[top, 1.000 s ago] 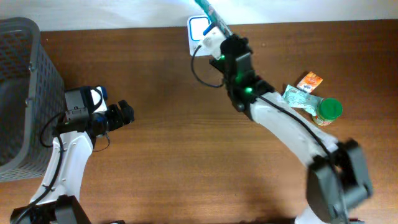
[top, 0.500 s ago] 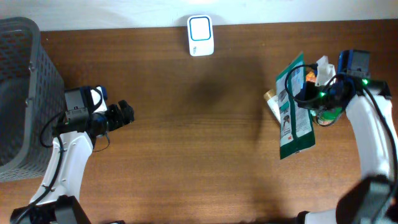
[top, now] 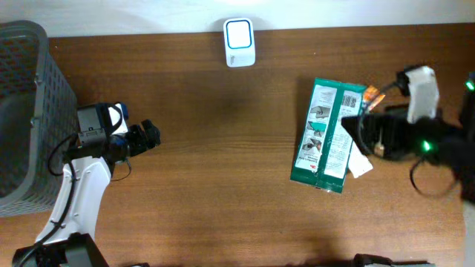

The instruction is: Scan the item barcode

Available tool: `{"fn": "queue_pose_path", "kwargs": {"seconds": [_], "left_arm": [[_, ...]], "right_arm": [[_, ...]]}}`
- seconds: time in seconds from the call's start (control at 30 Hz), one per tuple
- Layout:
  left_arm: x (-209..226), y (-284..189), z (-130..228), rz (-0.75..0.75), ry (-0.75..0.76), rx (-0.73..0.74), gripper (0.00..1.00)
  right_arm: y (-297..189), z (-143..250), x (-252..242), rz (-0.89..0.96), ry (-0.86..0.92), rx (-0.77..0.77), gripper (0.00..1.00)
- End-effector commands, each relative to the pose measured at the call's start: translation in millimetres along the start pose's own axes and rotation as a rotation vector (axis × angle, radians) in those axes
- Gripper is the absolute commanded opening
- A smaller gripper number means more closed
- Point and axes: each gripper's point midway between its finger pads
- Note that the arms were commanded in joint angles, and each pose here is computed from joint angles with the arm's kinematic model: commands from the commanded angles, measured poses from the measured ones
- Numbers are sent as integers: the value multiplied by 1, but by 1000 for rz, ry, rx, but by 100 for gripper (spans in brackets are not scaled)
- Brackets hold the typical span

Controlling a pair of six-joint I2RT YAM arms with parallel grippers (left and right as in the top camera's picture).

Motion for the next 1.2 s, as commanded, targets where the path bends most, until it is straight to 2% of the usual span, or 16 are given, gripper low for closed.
{"fn": "queue_pose_path", "kwargs": {"seconds": [0.0,0.17,0.23,0.3,0.37,0.43,0.47,0.57,0.67,0.87,1.17], "left_arm": [[-1,-4,-6,1,3,-19,99],[-1,-4,-6,1,3,-19,99],[-1,-4,-6,1,3,-19,99],[-1,-4,-6,1,3,-19,99],[-1,-4,-6,1,3,-19,99],[-1,-4,-6,1,3,-19,99],[-1,-4,-6,1,3,-19,99],[-1,-4,-6,1,3,-19,99],[-1,-4,-6,1,3,-19,99],[-1,-4,-6,1,3,-19,99],[-1,-4,-6,1,3,-19,99]], "right_arm": [[-28,3,14,35,-65,-79,98],[-43,18,18,69,-102,-85,98],[-34,4,20,50,-180,-175,98],[-22,-18,31,6,-357,-413,98],[-26,-27,44,-14,-567,-783,98],[-20,4,31,41,-619,-1029,98],[-15,18,23,63,-612,-1071,98],[22,70,-9,108,-567,-1044,98],[70,114,-30,88,-534,-898,98],[117,161,-56,97,-463,-652,98],[117,161,-58,105,-459,-649,98]]}}
Point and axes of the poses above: each gripper's point midway between its finger pads, its own y axis out along the fingers, its own x axis along the line the jaws close on, z = x × y, and after that the axes turned 7 degrees about y, right-handed
